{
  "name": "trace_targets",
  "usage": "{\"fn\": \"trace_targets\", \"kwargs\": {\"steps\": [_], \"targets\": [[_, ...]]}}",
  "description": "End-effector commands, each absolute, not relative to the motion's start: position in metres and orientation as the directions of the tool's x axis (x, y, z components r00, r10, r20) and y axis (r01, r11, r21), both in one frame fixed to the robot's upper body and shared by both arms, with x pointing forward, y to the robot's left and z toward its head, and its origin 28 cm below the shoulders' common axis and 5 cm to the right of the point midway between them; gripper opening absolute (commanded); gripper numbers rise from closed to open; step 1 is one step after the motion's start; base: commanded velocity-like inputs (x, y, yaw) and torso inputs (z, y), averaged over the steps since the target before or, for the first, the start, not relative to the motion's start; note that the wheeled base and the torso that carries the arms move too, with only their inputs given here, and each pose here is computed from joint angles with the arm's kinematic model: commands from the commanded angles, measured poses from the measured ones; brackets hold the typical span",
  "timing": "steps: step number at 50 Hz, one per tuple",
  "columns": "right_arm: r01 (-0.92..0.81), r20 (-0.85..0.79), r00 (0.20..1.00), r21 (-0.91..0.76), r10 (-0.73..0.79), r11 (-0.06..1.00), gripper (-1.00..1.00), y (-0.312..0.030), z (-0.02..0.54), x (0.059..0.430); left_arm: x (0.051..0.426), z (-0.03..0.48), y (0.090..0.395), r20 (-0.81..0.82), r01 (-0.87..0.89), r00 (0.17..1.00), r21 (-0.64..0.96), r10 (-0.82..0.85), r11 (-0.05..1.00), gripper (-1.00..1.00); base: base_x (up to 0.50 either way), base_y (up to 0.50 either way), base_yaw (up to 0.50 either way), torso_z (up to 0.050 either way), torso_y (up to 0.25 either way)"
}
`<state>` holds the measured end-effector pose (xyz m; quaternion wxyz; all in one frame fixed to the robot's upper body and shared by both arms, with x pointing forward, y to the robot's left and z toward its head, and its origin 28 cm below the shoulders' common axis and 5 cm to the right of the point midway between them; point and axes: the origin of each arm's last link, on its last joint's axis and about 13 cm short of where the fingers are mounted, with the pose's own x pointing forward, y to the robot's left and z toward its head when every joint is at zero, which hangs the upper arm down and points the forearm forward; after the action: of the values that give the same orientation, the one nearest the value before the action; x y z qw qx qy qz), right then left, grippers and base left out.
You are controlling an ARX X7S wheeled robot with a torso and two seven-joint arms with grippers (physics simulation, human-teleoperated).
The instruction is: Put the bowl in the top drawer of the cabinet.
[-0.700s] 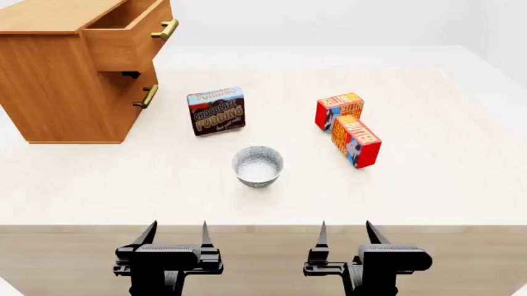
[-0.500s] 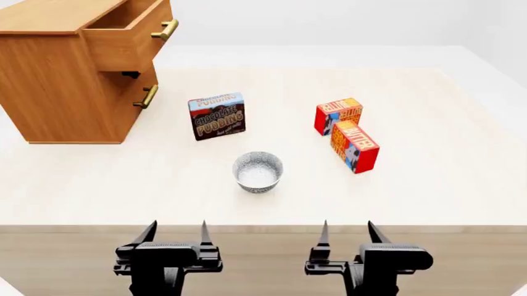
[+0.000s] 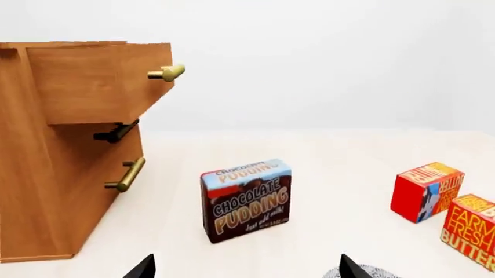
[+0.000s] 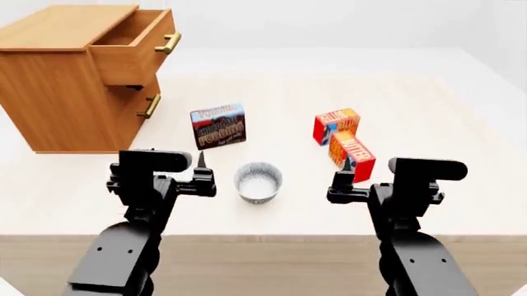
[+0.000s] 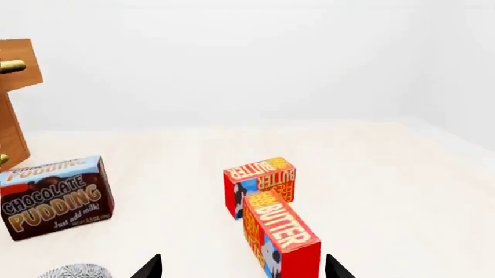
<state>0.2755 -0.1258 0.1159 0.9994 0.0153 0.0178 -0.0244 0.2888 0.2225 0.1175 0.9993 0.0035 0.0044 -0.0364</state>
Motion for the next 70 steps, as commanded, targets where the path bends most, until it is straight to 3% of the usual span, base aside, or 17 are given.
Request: {"fn": "trace_targets", "kwargs": {"steps": [1, 10, 16, 20, 31, 60, 70], "targets": [[0.062, -0.012, 0.998, 0.010, -0.062, 0.998, 1.00, -0.137, 0.215, 0.303, 0.329, 0.220, 0.230, -0.053, 0.125, 0.990, -0.043, -0.127, 0.991, 1.00, 0.00, 0.00, 0.00, 0.050, 0.000], [0.079, 0.035, 0.996, -0.057, -0.077, 0.995, 1.00, -0.133, 0.261, 0.305, 0.335, 0.309, 0.236, 0.035, 0.084, 0.996, -0.040, -0.083, 0.996, 1.00, 0.01, 0.03, 0.00, 0.050, 0.000], [0.067, 0.068, 0.996, -0.079, -0.062, 0.995, 1.00, -0.129, 0.277, 0.297, 0.340, 0.334, 0.233, -0.026, 0.041, 0.999, 0.017, -0.041, 0.999, 1.00, 0.39, 0.33, 0.00, 0.012, 0.000], [0.062, 0.072, 0.996, -0.093, -0.055, 0.994, 1.00, -0.128, 0.278, 0.295, 0.337, 0.337, 0.229, -0.048, 0.076, 0.996, 0.062, -0.073, 0.995, 1.00, 0.46, 0.25, 0.00, 0.000, 0.000], [0.062, 0.054, 0.997, -0.146, -0.055, 0.987, 1.00, -0.125, 0.270, 0.304, 0.350, 0.349, 0.237, -0.083, 0.023, 0.996, -0.026, -0.025, 0.999, 1.00, 0.50, 0.01, 0.00, 0.000, 0.000], [0.027, 0.056, 0.998, -0.139, -0.020, 0.990, 1.00, -0.127, 0.265, 0.302, 0.356, 0.343, 0.234, -0.167, -0.001, 0.986, -0.050, -0.007, 0.999, 1.00, 0.47, 0.21, 0.00, 0.000, 0.001], [0.064, 0.044, 0.997, -0.167, -0.057, 0.984, 1.00, -0.128, 0.262, 0.303, 0.367, 0.338, 0.226, -0.251, 0.029, 0.968, 0.005, -0.027, 1.000, 1.00, 0.47, 0.05, 0.00, 0.000, 0.001]]}}
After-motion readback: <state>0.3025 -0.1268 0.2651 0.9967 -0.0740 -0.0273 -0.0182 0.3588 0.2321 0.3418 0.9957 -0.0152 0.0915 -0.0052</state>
